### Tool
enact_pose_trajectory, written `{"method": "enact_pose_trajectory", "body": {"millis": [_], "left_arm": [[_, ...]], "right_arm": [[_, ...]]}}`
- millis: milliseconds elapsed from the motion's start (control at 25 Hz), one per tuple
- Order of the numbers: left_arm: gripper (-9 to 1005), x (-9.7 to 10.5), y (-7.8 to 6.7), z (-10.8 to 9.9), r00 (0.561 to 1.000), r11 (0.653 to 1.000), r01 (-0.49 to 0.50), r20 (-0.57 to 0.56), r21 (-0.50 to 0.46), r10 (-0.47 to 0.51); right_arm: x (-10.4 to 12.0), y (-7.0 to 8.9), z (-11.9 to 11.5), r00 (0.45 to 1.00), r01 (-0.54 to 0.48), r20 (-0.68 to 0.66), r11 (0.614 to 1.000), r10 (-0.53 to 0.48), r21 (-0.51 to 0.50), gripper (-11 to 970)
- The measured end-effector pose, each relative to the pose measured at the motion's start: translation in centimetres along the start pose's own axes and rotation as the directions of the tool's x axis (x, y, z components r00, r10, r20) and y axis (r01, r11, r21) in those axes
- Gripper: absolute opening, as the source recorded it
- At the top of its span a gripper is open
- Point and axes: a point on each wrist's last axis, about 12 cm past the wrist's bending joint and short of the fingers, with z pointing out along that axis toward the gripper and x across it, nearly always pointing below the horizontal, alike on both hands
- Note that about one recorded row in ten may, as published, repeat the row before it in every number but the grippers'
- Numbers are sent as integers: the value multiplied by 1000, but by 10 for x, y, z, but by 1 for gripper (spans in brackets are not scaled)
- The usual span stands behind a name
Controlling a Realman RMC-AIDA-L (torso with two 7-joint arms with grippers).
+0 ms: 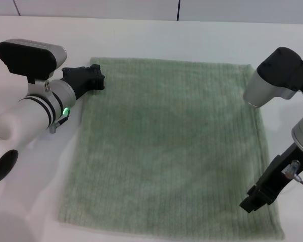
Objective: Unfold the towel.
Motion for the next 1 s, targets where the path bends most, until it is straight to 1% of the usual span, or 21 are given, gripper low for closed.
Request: {"method": "enact_pose_trajectory", "body": {"millis": [160, 320, 440, 640, 720, 840, 920, 1000], "left_arm": [[-1, 0, 0, 0, 1000, 1000, -1, 0, 0, 1], [-1, 0, 0, 0, 1000, 1000, -1, 0, 0, 1], [-1, 0, 0, 0, 1000, 1000, -1, 0, -1, 1], [-1, -1, 1, 0, 1000, 1000, -16, 4, -6, 16], [-1, -1, 1, 0, 1000, 1000, -18, 5, -7, 18], [-1, -1, 1, 0, 1000, 1000, -18, 5, -7, 18], [-1, -1, 2, 0, 1000, 1000, -18, 5, -8, 18], [-1, -1, 2, 0, 1000, 1000, -17, 6, -8, 17]], "right_arm": [[-3, 1, -2, 1000, 11, 6, 1000, -11, 4, 334], [-6, 1, -6, 999, 16, 34, 1000, -16, 19, 334], [-9, 0, -11, 996, 22, 84, 999, -25, 46, 334], [-17, 1, -27, 966, 63, 242, 993, -85, 96, 333], [-18, 1, -35, 936, 84, 330, 988, -123, 130, 333], [-17, 0, -42, 863, 106, 468, 973, -193, 205, 333], [-15, -3, -45, 796, 111, 556, 961, -238, 253, 333], [-13, -8, -46, 709, 109, 645, 947, -287, 301, 333]]}}
